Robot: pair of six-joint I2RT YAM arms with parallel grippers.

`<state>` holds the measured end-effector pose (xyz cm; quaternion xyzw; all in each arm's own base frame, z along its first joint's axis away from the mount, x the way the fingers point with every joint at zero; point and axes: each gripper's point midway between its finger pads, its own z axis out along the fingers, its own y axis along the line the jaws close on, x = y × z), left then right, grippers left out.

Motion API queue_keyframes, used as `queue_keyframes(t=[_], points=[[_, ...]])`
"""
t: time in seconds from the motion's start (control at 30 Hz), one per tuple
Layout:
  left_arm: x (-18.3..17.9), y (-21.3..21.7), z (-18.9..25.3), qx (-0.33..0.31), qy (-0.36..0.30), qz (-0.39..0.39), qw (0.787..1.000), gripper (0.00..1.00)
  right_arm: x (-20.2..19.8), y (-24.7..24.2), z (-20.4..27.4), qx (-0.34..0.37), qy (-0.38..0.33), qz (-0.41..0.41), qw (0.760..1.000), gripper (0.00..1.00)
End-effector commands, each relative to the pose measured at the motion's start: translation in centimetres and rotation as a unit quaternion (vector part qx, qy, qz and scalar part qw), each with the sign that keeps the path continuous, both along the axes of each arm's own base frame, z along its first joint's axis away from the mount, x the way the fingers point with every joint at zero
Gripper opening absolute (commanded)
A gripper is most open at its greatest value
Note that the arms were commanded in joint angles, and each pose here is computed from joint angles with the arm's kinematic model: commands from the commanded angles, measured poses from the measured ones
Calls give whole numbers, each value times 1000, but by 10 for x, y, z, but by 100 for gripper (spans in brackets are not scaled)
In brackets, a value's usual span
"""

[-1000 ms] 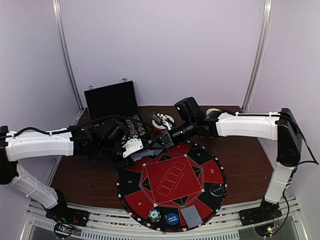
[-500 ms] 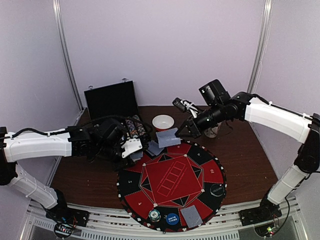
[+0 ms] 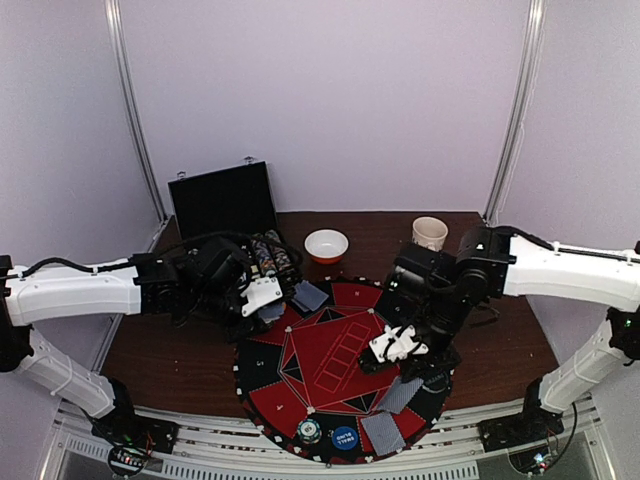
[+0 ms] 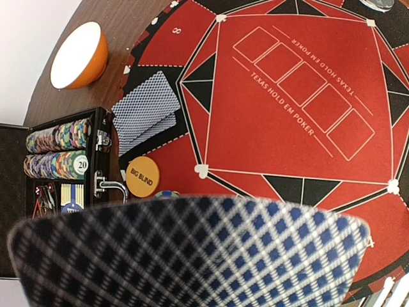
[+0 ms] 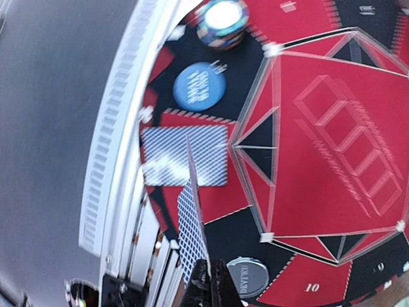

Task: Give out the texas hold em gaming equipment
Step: Distribute the poker card in the small blind area.

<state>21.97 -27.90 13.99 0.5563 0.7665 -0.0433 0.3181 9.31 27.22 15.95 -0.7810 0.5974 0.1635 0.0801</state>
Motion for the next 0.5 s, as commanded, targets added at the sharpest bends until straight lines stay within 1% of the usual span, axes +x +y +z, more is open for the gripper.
queue_keyframes(t=[0.0,0.07,0.23,0.37,0.47], points=[[5,0,7,-19,-12,10,1000,45,-26,-28,-25,-131,18,87,987,0],[5,1,7,-17,-12,10,1000,45,-34,-29,-31,-155,20,106,982,0],[6,2,7,-17,-14,11,1000,45,-50,-21,-39,-175,16,153,973,0],[5,2,5,-16,-13,11,1000,45,-44,-13,-54,-195,-6,167,966,0],[5,2,4,-15,-10,11,1000,45,-43,-7,-62,-202,-7,180,963,0]])
